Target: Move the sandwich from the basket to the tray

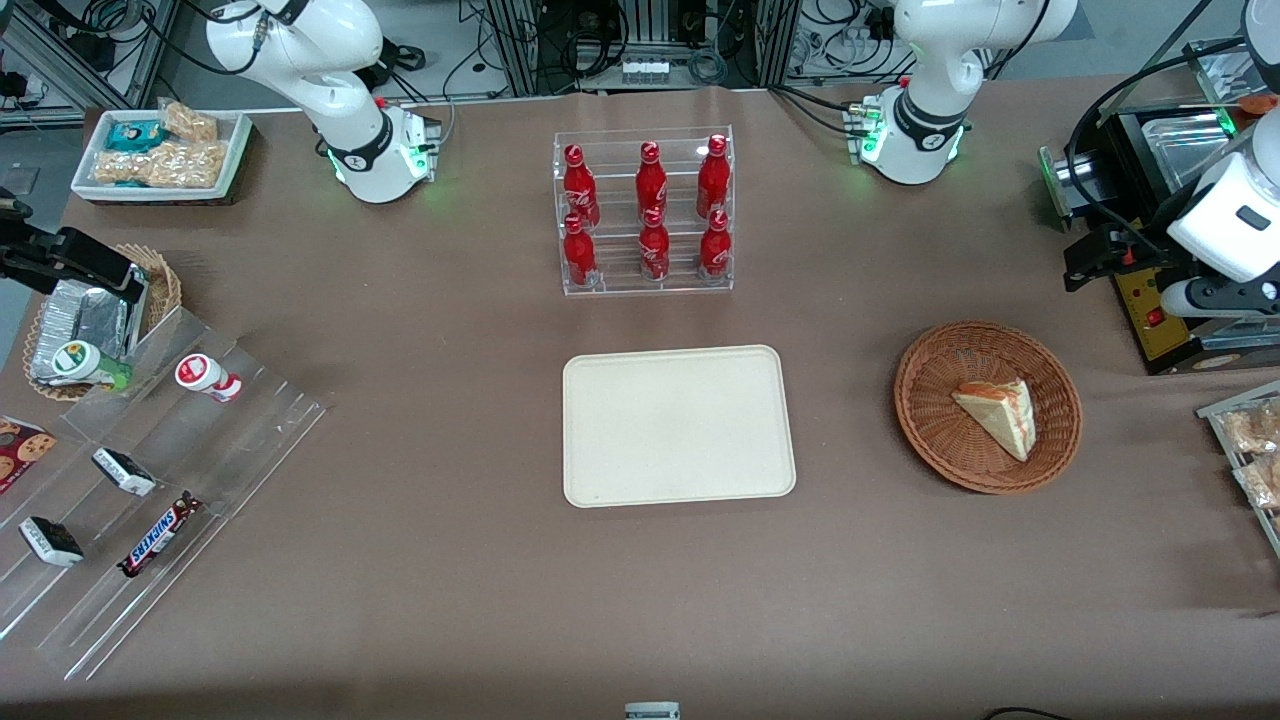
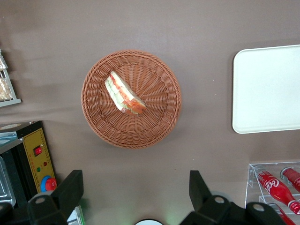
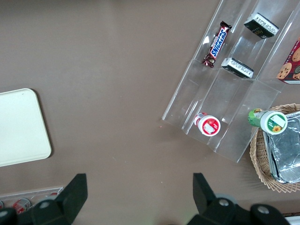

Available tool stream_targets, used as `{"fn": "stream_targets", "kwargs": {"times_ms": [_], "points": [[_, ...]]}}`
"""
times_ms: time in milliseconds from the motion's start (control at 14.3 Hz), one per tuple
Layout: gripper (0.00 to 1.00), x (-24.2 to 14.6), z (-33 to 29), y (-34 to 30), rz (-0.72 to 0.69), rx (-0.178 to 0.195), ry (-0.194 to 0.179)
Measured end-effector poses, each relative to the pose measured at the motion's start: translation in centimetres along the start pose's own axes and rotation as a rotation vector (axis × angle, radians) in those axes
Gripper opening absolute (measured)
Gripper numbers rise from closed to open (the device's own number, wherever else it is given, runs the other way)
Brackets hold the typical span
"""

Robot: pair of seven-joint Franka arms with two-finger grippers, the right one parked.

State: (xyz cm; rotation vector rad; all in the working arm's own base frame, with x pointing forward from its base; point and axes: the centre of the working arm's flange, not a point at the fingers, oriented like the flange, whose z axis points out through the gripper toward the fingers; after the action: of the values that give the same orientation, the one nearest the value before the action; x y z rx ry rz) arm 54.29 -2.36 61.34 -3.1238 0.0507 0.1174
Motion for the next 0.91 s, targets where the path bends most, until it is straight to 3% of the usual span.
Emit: {"fn": "stream_targets", "kwargs": {"times_ms": [558,907], "points": [[1.0,0.0,-0.1,-0.5,-0.01,-0.001,-0.001],[1.0,0.0,1.5,-0.5,-0.009,-0.001,-0.058]]}}
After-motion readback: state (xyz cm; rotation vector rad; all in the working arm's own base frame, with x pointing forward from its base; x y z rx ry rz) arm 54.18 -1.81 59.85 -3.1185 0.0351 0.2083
